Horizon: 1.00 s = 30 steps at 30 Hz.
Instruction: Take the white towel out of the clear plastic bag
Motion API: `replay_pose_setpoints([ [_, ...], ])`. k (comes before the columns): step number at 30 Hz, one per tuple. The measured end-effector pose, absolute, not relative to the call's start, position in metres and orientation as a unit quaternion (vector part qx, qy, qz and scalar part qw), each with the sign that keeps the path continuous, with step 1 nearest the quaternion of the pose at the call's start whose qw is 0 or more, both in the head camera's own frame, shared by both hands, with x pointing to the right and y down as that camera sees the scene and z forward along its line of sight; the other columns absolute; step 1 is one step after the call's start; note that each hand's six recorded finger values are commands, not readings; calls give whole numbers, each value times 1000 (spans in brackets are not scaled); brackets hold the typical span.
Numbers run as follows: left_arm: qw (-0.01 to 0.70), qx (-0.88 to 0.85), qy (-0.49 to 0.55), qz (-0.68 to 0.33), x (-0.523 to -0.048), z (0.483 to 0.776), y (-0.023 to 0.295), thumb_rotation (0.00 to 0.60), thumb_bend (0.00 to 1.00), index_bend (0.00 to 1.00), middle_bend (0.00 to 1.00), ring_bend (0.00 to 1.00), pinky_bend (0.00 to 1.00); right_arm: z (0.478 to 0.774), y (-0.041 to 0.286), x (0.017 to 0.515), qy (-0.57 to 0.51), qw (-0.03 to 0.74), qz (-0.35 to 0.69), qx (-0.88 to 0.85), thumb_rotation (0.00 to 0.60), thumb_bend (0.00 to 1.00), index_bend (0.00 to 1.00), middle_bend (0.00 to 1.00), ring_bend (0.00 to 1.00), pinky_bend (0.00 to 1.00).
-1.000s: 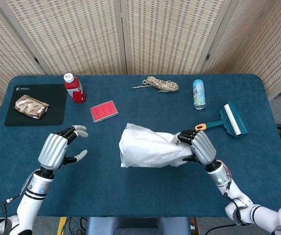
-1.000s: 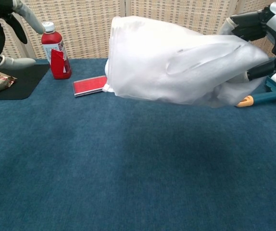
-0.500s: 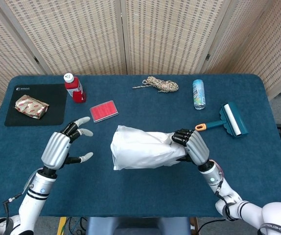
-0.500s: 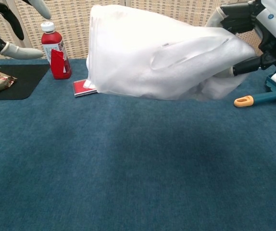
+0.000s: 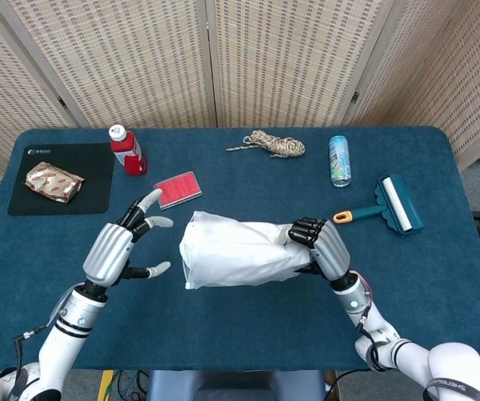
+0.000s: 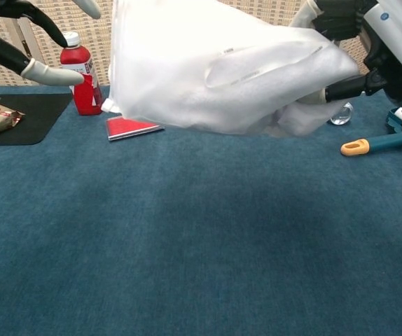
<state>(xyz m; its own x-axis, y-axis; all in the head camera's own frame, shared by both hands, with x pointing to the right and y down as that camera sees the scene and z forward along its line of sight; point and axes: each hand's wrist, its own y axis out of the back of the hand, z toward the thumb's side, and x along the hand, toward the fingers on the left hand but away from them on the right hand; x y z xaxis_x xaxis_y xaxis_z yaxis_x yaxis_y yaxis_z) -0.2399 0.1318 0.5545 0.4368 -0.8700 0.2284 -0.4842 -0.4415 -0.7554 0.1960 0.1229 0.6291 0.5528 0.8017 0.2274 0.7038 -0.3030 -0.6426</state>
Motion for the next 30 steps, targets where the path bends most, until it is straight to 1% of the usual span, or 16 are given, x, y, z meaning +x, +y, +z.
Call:
replay_pose_setpoints([
  [11,303,-800,424,-299,-227,551,131,600,69,320,8,37,294,633,123,188,-470,353,59,-807,600,442,565,675,616,719],
  [16,301,-804,424,-288,-221,549,130,600,67,345,8,37,294,633,123,185,-473,349,56,-807,600,443,565,675,615,719],
  [20,302,-807,419,-286,-217,549,131,600,65,348,8,37,294,633,123,183,-476,346,52,-807,600,446,565,675,615,719],
  [30,307,-810,406,-291,-210,552,132,600,52,282,0,27,289,633,122,179,-480,341,45,-807,600,450,566,675,615,719],
])
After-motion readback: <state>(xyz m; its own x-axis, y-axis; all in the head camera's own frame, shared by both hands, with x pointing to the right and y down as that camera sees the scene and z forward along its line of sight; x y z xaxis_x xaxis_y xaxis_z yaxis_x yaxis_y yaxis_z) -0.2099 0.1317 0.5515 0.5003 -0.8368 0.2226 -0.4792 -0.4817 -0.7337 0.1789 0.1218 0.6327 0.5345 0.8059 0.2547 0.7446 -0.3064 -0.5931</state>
